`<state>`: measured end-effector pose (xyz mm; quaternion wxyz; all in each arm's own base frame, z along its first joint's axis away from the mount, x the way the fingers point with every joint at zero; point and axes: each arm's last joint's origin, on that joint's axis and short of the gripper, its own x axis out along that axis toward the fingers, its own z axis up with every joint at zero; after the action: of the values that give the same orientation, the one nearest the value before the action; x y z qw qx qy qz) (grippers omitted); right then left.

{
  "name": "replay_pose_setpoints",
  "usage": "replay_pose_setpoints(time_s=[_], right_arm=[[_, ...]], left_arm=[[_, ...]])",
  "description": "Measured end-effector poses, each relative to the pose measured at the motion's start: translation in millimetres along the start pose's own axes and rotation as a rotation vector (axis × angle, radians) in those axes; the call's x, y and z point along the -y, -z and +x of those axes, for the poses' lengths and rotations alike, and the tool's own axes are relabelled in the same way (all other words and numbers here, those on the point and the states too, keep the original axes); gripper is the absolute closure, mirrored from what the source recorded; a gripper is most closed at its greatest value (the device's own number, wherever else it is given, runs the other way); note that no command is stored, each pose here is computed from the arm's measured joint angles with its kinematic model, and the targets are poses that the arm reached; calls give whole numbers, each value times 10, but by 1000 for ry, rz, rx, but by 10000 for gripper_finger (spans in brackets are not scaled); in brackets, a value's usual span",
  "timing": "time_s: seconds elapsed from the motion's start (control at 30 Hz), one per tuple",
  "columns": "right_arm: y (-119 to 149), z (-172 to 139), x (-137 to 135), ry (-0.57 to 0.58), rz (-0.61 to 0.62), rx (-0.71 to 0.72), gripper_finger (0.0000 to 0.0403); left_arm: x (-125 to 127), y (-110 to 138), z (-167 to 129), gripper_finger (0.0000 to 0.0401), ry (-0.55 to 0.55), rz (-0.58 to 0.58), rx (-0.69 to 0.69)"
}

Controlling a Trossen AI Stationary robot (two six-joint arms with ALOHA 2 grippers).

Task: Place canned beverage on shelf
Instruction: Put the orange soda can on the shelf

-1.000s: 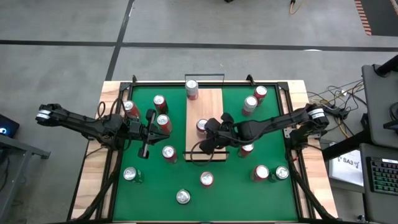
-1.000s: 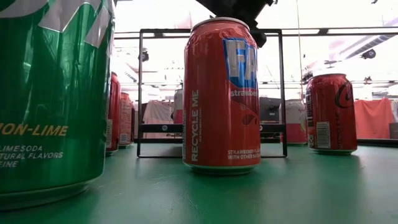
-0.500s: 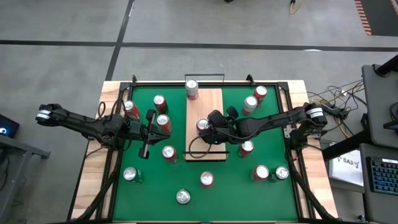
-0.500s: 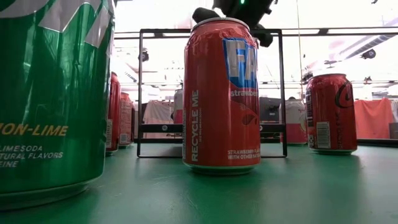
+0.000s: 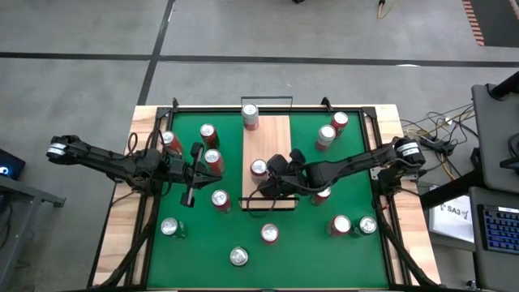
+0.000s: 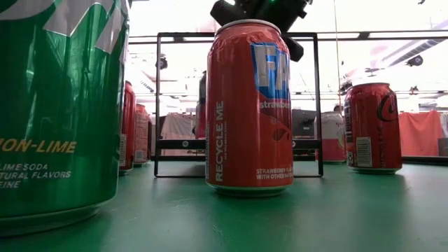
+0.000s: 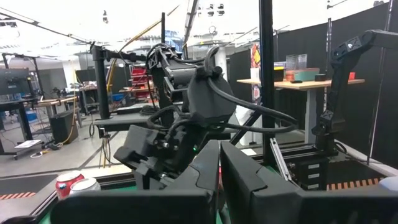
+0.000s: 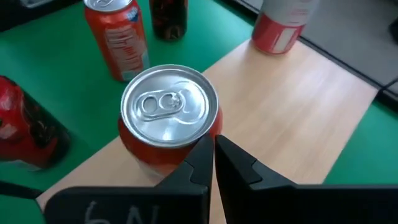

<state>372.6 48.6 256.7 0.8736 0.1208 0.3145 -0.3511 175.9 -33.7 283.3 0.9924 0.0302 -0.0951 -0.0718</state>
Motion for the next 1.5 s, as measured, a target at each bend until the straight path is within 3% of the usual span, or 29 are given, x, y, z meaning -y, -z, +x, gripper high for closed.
replay_pose_setpoints(time_s=[0.53,1.1,1.5], right_arm=[[-12,-36,-79,-120,11,-39,394],[-75,-280,-17,-220,-95,-93,394],[-138,-253,-129,-330,-137,-5,394]], left_arm=[[0,3,0,401,0,0,-4],[9,96,26,401,8,68,-80],[-27,201,75,401,-143,116,-164]])
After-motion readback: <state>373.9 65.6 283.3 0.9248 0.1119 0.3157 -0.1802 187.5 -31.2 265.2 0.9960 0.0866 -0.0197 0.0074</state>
